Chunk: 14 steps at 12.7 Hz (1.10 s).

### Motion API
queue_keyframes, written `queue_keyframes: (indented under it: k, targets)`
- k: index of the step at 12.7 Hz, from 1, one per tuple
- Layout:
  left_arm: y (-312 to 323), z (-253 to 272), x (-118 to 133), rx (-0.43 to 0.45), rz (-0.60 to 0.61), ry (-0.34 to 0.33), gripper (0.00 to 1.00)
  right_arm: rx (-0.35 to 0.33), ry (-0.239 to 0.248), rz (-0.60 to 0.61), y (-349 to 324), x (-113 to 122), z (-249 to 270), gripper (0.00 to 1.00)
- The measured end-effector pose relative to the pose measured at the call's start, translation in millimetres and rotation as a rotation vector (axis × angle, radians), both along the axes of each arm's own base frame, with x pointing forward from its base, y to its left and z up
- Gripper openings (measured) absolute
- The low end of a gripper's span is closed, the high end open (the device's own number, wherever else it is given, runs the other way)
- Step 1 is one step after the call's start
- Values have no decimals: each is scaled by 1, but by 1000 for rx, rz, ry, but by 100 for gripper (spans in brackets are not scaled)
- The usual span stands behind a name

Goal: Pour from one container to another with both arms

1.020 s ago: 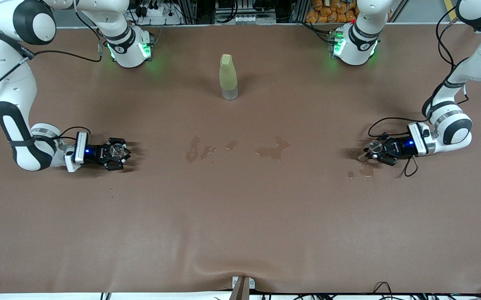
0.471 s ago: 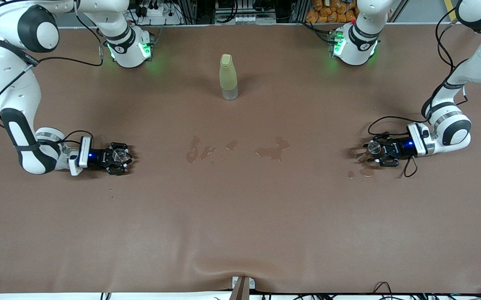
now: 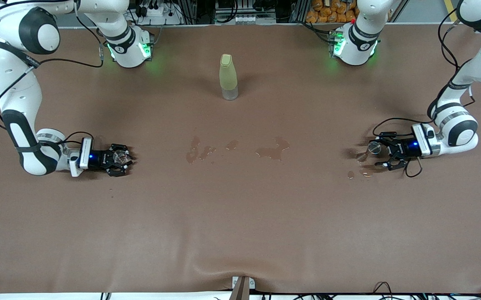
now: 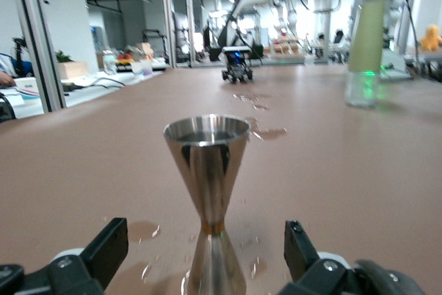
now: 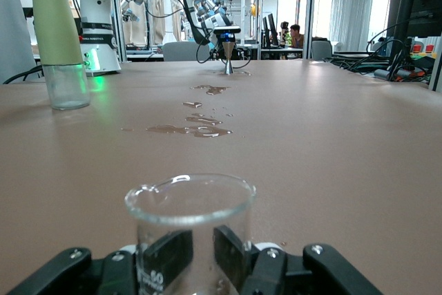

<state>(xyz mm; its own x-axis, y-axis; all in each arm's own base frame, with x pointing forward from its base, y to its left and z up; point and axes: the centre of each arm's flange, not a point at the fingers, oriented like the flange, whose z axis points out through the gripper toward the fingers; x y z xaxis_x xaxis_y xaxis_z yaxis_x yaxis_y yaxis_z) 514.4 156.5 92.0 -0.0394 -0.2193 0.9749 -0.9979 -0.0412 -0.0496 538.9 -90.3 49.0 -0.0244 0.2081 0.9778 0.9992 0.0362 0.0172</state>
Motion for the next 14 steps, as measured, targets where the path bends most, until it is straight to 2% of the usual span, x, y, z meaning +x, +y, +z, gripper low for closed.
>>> queue_keyframes:
  k: [2,5,6,10,11,13,14]
  targets:
    - [32,19,5,94,-30,30,100,-16,-3,-10,-10,1,1,56]
    - [72,76,18,270,-50,152,100,-45,-20,-24,-28,7,6,91]
    - [80,99,24,326,-39,192,100,-63,-25,-26,-36,11,10,100]
    - [104,197,53,570,68,376,100,-190,12,-7,-81,19,44,100]
    - [104,223,62,634,111,428,100,-227,38,-11,-90,22,60,100]
    - [88,272,83,753,208,531,100,-309,139,-28,-103,29,98,100]
    - [75,292,92,790,252,570,100,-357,206,-40,-106,33,120,100]
